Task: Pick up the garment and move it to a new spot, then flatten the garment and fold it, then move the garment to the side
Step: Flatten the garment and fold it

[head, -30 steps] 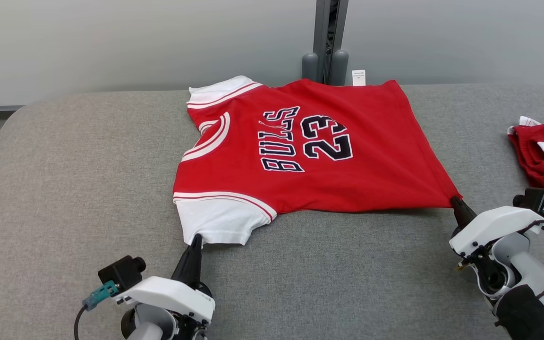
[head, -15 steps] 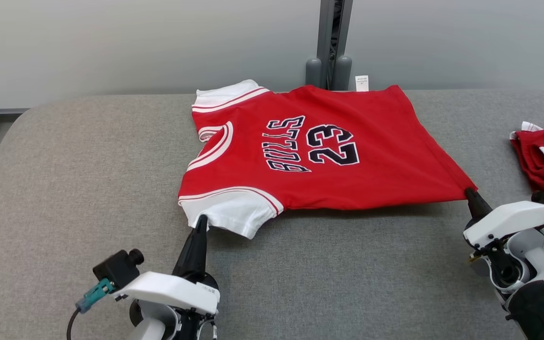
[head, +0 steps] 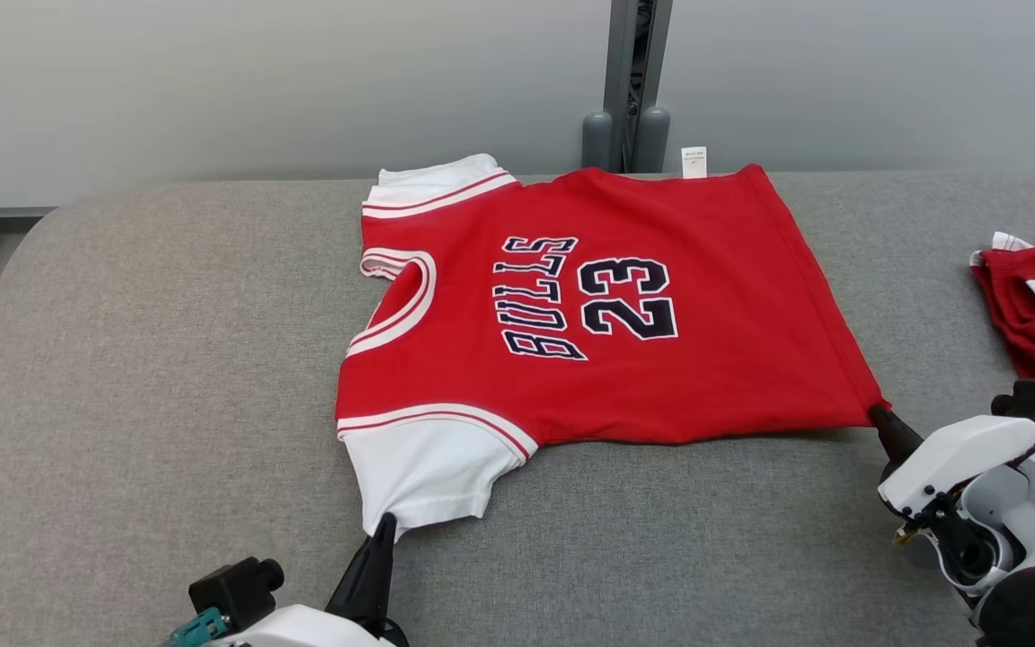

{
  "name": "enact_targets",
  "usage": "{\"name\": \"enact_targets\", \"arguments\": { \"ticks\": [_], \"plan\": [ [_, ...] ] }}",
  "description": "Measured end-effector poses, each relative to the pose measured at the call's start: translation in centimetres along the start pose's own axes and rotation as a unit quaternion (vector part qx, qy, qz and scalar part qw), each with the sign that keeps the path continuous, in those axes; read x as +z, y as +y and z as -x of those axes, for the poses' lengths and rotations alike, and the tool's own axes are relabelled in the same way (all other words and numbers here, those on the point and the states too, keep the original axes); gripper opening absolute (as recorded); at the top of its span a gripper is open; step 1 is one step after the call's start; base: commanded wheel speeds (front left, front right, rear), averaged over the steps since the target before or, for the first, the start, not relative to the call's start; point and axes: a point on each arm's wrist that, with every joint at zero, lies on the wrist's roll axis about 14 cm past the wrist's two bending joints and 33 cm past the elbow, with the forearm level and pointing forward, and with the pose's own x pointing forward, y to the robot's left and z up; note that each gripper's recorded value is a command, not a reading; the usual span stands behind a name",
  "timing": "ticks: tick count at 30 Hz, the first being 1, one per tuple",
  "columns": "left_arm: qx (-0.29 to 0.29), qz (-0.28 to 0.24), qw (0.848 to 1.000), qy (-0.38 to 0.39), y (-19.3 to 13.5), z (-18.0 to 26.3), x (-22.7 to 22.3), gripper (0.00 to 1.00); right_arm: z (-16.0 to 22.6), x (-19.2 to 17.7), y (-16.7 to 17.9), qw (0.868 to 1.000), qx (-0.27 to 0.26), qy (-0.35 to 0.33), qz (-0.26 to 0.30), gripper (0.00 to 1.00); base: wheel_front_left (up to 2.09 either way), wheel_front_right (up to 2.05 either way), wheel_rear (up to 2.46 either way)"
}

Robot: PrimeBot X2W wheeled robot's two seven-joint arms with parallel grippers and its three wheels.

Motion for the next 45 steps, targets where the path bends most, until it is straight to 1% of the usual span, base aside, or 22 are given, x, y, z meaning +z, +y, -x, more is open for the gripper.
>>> {"name": "enact_targets", "arguments": {
  "ticks": [3,5,9,12,15,18,20,23,28,31,35,45],
  "plan": [
    [0.005,0.003,1.000,0.000,0.3,0.6,-0.1,0.00,0.2,0.3,-0.5,1.000,-0.002,-0.002,0.004,0.00,0.00,0.00,0.00],
    [0.000,0.015,1.000,-0.017,0.0,0.6,0.6,0.00,0.2,0.5,-0.5,1.000,-0.001,-0.009,0.001,0.00,0.00,0.00,0.00],
    [-0.033,0.027,0.998,-0.050,-1.6,0.5,2.4,0.00,0.2,1.3,-0.5,1.000,0.004,-0.022,-0.008,0.00,0.00,0.00,0.00],
    [-0.062,0.033,0.994,-0.078,-2.9,0.4,3.9,0.00,0.0,2.3,0.4,0.999,0.020,-0.040,-0.016,0.00,0.00,0.00,0.00],
    [-0.079,0.025,0.990,-0.111,-3.6,0.5,5.8,0.00,0.1,3.6,1.0,0.997,0.033,-0.060,-0.027,0.00,0.00,0.00,0.00],
    [-0.081,0.023,0.989,-0.119,-3.7,0.7,6.0,0.00,0.1,3.8,1.5,0.997,0.042,-0.060,-0.033,0.00,0.00,0.00,0.00],
    [-0.080,0.011,0.990,-0.113,-3.6,0.9,5.6,0.00,0.3,3.3,1.3,0.998,0.039,-0.048,-0.030,0.00,0.00,0.00,0.00],
    [-0.072,-0.033,0.993,-0.089,-2.8,1.4,4.2,0.00,0.6,1.9,0.7,0.999,0.031,-0.024,-0.031,0.00,0.00,0.00,0.00],
    [-0.032,-0.101,0.993,-0.057,-0.4,2.4,2.4,0.00,1.0,0.3,-0.2,0.999,0.019,0.006,-0.031,0.00,0.00,0.00,0.00],
    [-0.018,-0.123,0.991,-0.043,0.5,2.9,1.6,0.00,1.4,-0.3,-0.9,0.999,0.009,0.017,-0.035,0.00,0.00,0.00,0.00],
    [-0.008,-0.125,0.992,-0.032,1.0,3.5,0.7,0.00,1.6,-0.9,-1.3,0.999,0.003,0.030,-0.036,0.00,0.00,0.00,0.00],
    [-0.004,-0.120,0.993,0.022,1.6,4.8,-2.2,0.00,2.6,-3.7,-2.3,0.996,-0.001,0.082,-0.023,0.00,0.00,0.00,0.00]
  ]
}}
